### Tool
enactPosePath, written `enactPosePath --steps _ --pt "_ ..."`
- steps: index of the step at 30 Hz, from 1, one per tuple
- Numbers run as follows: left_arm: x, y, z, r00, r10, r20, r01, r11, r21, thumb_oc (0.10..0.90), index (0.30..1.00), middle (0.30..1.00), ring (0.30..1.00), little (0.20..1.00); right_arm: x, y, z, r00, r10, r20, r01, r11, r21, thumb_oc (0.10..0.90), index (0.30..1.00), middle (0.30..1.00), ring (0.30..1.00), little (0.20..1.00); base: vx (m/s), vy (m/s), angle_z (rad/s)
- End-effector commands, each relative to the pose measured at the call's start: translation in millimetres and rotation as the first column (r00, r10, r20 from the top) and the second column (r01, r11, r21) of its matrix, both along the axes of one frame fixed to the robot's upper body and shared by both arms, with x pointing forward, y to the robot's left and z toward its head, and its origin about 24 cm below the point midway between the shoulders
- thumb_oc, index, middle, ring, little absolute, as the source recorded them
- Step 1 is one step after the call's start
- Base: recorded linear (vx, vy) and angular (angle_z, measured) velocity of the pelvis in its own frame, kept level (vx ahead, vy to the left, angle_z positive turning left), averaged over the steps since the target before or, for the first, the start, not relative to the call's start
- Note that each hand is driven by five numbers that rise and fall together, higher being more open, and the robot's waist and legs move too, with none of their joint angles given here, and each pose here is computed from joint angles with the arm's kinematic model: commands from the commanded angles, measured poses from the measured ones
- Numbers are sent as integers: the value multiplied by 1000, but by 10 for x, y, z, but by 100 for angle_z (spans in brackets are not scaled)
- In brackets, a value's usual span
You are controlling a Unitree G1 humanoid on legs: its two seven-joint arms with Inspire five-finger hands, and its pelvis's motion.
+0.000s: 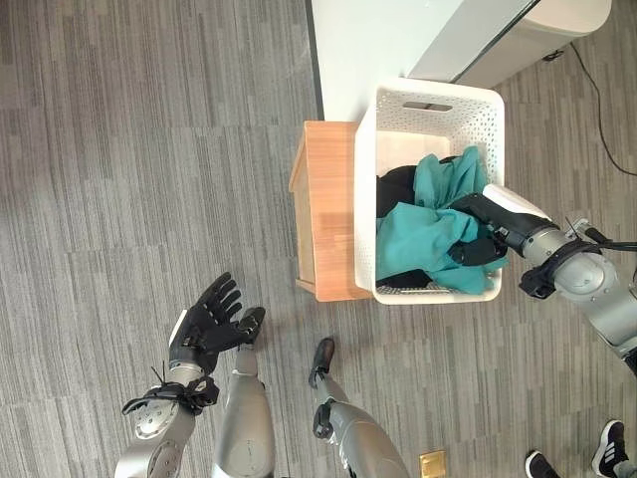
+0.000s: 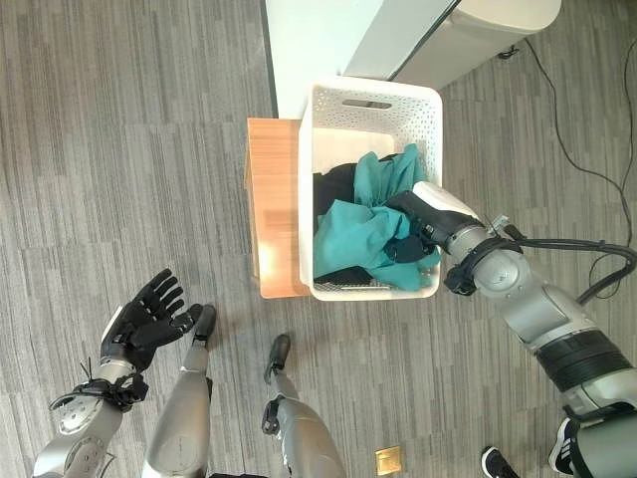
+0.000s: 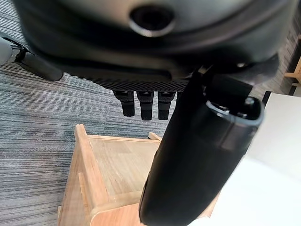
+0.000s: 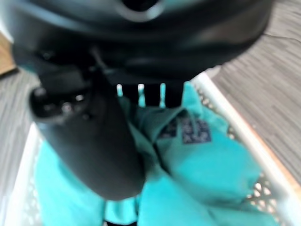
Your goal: Pick up bed clothes into laundry basket.
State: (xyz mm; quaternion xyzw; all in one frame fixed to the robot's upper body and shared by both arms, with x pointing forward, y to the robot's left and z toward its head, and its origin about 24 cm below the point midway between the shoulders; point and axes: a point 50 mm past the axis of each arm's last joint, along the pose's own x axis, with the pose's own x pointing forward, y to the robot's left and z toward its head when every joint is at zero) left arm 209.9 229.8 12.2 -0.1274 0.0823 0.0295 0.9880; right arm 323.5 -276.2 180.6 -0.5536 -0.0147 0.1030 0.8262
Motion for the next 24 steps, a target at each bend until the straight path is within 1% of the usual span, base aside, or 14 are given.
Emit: enactPosePath --steps 1,3,4,5,9,12,16,18,19,21,23,24 --pt "18 -9 265 988 -35 148 29 999 42 800 900 900 900 900 89 9 652 977 8 215 4 998 -55 400 300 300 300 300 0 0 0" --pt "28 -3 282 987 -39 153 31 998 49 800 900 900 900 900 94 26 715 973 16 231 0 998 -67 400 300 300 300 300 0 0 0" --pt "36 -9 300 986 -41 161 34 998 50 800 900 900 900 900 101 29 756 970 15 241 4 997 -79 759 839 839 839 839 0 0 0" --pt "43 -16 313 985 -43 166 35 998 52 800 900 900 900 900 100 73 797 970 35 242 -11 995 -100 800 900 900 900 900 0 0 0" --pt "52 -11 318 985 -37 169 28 998 54 800 900 900 900 900 43 208 783 967 108 230 -78 988 -135 800 900 900 900 900 0 0 0" --pt "51 6 322 985 -34 172 23 998 66 800 900 900 900 900 -80 320 749 957 184 222 -155 978 -141 800 900 900 900 900 0 0 0" --pt "50 33 341 984 -24 178 11 997 71 800 900 900 900 900 -264 224 731 951 173 257 -157 984 -79 800 900 900 900 900 0 0 0" --pt "49 42 352 983 -17 182 4 997 74 800 900 900 900 900 -387 133 714 946 144 289 -138 990 -42 800 900 900 900 900 0 0 0" --pt "31 81 347 983 11 182 -24 997 71 800 900 900 900 900 -479 75 691 938 123 324 -125 992 -14 800 900 900 900 900 0 0 0" --pt "13 110 329 984 28 174 -41 996 75 800 900 900 900 900 -623 -40 682 926 74 371 -77 997 -6 800 900 900 900 900 -13 36 -5" --pt "0 128 348 983 29 181 -45 995 85 800 900 900 900 900 -858 -268 705 886 -25 463 48 998 -38 800 900 900 900 900 -17 59 -21" --pt "0 139 350 983 35 181 -51 995 85 800 900 900 900 900 -888 -343 713 872 -61 485 86 996 -29 800 900 900 900 900 -6 51 -22"
